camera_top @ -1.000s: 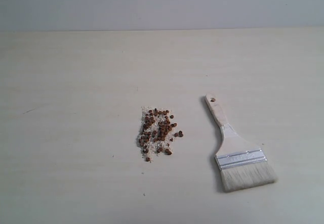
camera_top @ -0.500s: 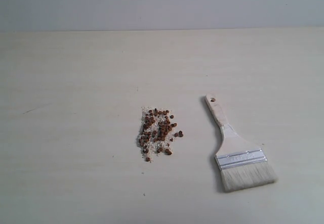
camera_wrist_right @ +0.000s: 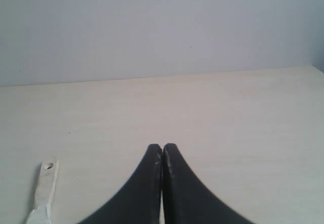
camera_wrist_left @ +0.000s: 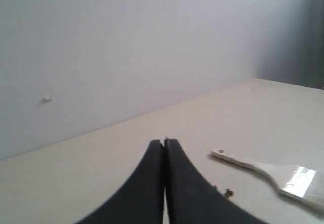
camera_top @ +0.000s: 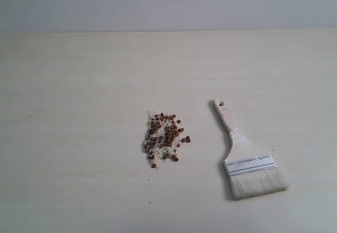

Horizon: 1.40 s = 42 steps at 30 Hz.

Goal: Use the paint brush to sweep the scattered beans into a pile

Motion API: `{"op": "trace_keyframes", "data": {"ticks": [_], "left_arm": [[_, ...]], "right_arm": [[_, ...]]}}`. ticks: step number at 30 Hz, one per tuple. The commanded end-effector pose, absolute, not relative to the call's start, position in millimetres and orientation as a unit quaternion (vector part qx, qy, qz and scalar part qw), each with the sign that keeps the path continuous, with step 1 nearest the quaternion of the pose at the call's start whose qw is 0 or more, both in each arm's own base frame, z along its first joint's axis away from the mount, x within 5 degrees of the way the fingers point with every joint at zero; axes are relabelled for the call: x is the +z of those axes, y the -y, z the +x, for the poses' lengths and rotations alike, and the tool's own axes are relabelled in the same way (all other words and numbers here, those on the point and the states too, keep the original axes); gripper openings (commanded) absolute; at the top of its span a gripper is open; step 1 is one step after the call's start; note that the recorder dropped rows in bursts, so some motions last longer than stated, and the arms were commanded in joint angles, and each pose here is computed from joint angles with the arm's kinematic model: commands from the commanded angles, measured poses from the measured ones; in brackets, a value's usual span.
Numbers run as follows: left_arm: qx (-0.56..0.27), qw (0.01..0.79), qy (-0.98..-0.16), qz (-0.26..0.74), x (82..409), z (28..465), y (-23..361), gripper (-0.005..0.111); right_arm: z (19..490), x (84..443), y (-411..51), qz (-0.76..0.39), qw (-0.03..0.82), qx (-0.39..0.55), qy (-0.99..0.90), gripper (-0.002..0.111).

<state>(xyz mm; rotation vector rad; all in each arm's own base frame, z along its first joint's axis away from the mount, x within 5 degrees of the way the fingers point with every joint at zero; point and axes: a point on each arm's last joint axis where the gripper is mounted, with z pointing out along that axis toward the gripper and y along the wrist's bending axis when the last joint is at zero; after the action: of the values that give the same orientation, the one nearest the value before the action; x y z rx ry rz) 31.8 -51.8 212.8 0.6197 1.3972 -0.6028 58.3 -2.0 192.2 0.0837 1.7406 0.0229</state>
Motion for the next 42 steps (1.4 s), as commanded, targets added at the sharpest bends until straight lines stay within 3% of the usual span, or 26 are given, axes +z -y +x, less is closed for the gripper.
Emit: {"op": "trace_keyframes", "data": {"ticks": [1,7,12,15,22,28,42], "left_arm": [[-0.201,0.706,-0.64,0.228,212,41,43,0.0],[-0.109,0.728,-0.653,0.177,213,49,29,0.0],[-0.059,0.731,-0.648,0.208,212,50,27,0.0],[-0.065,0.71,-0.67,0.206,207,50,27,0.0],[-0.088,0.664,-0.741,0.059,196,55,12,0.0],[-0.045,0.599,-0.798,0.038,180,53,3,0.0],[-0.035,0.601,-0.797,0.044,180,53,2,0.0]], "right_arm": [[58,192,2,0.037,0.649,0.006,-0.76,0.0],[58,192,2,0.037,0.649,0.006,-0.76,0.0],[58,192,2,0.037,0.649,0.006,-0.76,0.0],[58,192,2,0.037,0.649,0.006,-0.76,0.0],[58,192,2,0.037,0.649,0.006,-0.76,0.0],[58,192,2,0.037,0.649,0.006,-0.76,0.0],[58,194,2,0.036,0.657,0.006,-0.753,0.0]]}}
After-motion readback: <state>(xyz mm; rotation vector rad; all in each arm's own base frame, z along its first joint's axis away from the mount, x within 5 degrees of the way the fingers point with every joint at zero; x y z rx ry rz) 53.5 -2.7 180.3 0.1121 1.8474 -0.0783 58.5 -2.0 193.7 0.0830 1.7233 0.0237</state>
